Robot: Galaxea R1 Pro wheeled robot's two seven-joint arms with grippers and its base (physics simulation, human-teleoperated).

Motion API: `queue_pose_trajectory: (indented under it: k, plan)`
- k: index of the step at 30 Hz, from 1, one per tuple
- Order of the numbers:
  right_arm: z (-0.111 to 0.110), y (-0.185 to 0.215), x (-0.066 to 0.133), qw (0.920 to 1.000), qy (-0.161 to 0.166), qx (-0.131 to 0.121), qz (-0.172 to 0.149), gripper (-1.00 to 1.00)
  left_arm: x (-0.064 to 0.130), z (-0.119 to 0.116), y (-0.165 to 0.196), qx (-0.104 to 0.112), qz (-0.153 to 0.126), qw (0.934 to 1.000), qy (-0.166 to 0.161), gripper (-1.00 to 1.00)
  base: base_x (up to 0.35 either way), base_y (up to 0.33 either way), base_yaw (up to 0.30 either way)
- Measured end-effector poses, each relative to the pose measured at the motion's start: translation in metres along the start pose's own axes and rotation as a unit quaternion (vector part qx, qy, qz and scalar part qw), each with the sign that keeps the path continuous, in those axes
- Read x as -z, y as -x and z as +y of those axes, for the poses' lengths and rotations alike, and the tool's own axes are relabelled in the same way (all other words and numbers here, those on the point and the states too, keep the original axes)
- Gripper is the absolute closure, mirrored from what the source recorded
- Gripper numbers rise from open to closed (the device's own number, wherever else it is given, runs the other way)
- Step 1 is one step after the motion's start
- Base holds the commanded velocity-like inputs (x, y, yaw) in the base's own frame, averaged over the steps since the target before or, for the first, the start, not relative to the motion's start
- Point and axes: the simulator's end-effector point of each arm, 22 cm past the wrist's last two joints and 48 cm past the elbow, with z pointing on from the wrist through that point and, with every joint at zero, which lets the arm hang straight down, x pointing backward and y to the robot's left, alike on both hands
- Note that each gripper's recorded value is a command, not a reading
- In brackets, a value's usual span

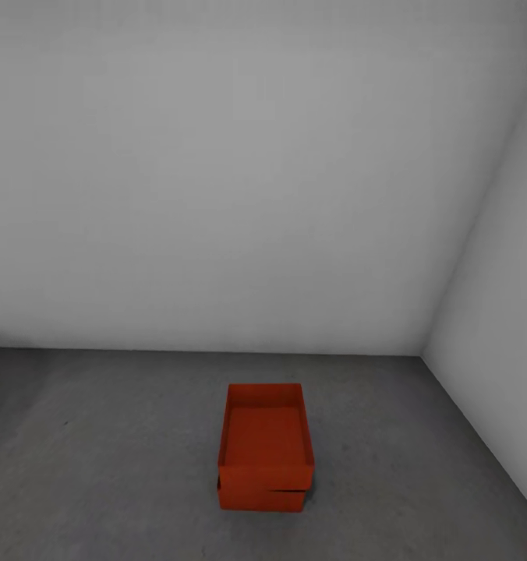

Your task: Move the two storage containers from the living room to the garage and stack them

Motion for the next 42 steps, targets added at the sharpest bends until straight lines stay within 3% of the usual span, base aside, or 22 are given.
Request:
queue_pose_trajectory:
  k: [6,42]
  plan:
    - [0.000,0.004,0.001,1.0000,0.000,0.000,-0.005,-1.00,0.001,0.009,-0.001,0.001,-0.027,0.9996,0.005,-1.00,0.000,0.000,0.000]
    - [0.000,0.024,0.006,0.9996,0.000,-0.001,-0.028,-1.00,0.008,-0.017,0.024,0.010,-0.064,0.9978,-0.015,-1.00,0.000,0.000,0.000]
